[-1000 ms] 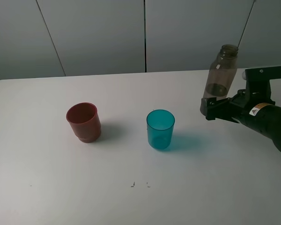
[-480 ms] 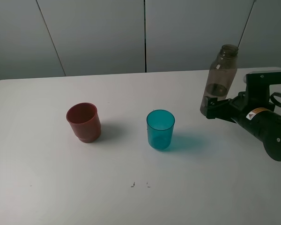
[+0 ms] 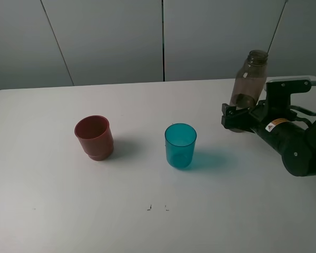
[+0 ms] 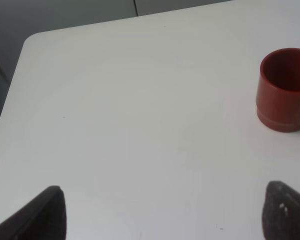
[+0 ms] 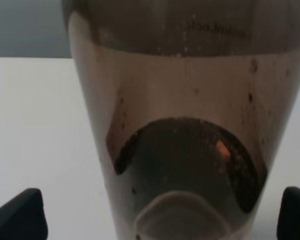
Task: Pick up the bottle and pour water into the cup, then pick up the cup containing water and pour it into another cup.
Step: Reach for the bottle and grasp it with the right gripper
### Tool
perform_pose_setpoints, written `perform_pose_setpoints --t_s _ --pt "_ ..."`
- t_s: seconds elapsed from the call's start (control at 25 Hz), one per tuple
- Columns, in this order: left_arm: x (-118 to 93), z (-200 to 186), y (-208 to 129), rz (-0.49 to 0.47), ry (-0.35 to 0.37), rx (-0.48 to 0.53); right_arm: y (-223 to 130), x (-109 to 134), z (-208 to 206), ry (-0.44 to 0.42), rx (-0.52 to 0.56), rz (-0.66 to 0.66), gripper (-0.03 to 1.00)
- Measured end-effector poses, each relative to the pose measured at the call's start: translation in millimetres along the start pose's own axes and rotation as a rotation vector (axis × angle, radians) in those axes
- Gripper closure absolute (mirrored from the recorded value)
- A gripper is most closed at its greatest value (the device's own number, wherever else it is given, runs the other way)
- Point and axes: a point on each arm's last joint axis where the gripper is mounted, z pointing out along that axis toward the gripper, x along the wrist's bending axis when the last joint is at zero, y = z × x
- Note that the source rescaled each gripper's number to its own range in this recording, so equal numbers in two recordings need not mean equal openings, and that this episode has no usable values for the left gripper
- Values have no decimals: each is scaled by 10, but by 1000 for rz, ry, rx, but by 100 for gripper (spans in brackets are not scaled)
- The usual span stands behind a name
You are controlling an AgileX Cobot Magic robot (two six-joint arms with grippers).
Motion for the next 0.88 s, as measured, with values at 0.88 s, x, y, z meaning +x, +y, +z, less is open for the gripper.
perform_pose_setpoints --t_s 0.88 --pt "0 0 0 0 0 0 -35 2 283 -46 -51 20 -3"
